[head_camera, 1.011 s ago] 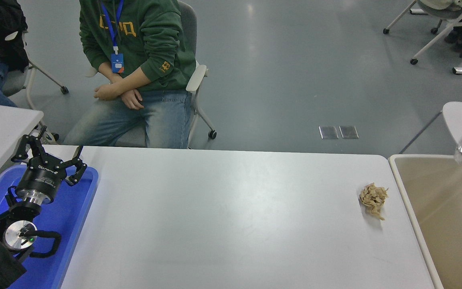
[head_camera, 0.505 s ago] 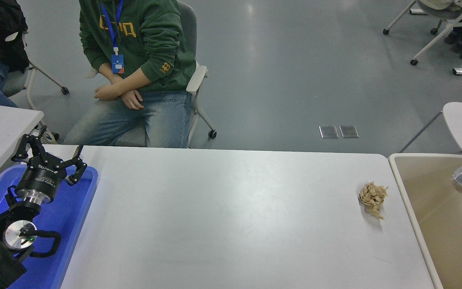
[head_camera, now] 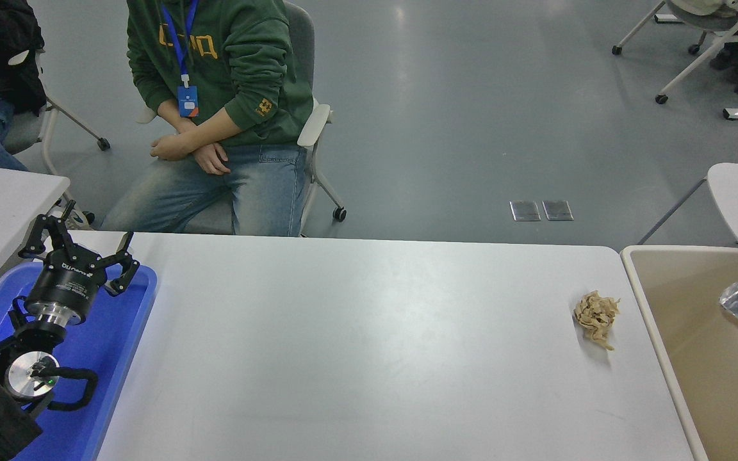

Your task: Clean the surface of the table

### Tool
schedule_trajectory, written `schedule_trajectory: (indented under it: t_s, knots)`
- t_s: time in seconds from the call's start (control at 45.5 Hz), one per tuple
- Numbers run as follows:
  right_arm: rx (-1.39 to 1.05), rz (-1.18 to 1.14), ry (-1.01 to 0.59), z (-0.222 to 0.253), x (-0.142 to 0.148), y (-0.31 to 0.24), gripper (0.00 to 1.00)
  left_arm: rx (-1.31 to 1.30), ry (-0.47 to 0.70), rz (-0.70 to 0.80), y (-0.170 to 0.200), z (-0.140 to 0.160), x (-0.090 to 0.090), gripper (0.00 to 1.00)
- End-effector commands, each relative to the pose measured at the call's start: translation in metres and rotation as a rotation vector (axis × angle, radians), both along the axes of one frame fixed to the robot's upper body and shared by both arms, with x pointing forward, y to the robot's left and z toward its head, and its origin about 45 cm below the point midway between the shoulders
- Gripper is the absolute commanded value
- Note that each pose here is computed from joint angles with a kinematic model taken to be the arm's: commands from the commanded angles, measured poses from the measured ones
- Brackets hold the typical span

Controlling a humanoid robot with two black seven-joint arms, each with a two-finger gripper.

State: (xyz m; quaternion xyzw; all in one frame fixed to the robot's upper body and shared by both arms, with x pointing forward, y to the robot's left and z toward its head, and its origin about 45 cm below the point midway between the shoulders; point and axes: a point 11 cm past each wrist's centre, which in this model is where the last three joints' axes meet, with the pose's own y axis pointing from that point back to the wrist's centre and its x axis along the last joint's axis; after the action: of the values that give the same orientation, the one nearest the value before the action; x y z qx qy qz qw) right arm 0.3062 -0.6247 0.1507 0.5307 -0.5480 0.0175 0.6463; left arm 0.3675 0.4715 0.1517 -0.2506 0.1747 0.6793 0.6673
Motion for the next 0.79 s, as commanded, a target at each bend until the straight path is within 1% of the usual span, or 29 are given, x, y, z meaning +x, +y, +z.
schedule_trajectory:
  t_s: [0.0,0.022,0.264,0.637,0.769]
  knots:
    - [-0.006,-0.007,-0.005,-0.001,-0.001,-0.001,0.88,0.0,0.0,0.0,0.0,0.0,0.0,1.0]
    - [-0.005,-0.008,-0.012,0.0,0.0,0.0,1.0,0.0,0.0,0.0,0.0,0.0,0.0,1.0]
    - [0.028,-0.034,-0.064,0.002,0.004,0.001,1.0,0.001,0.0,0.001,0.001,0.0,0.0,1.0]
    - [0.036,-0.03,-0.063,-0.001,0.006,0.005,1.0,0.0,0.0,0.0,0.0,0.0,0.0,1.0]
    - [0.06,-0.024,-0.074,-0.006,0.012,0.014,1.0,0.0,0.0,0.0,0.0,0.0,0.0,1.0]
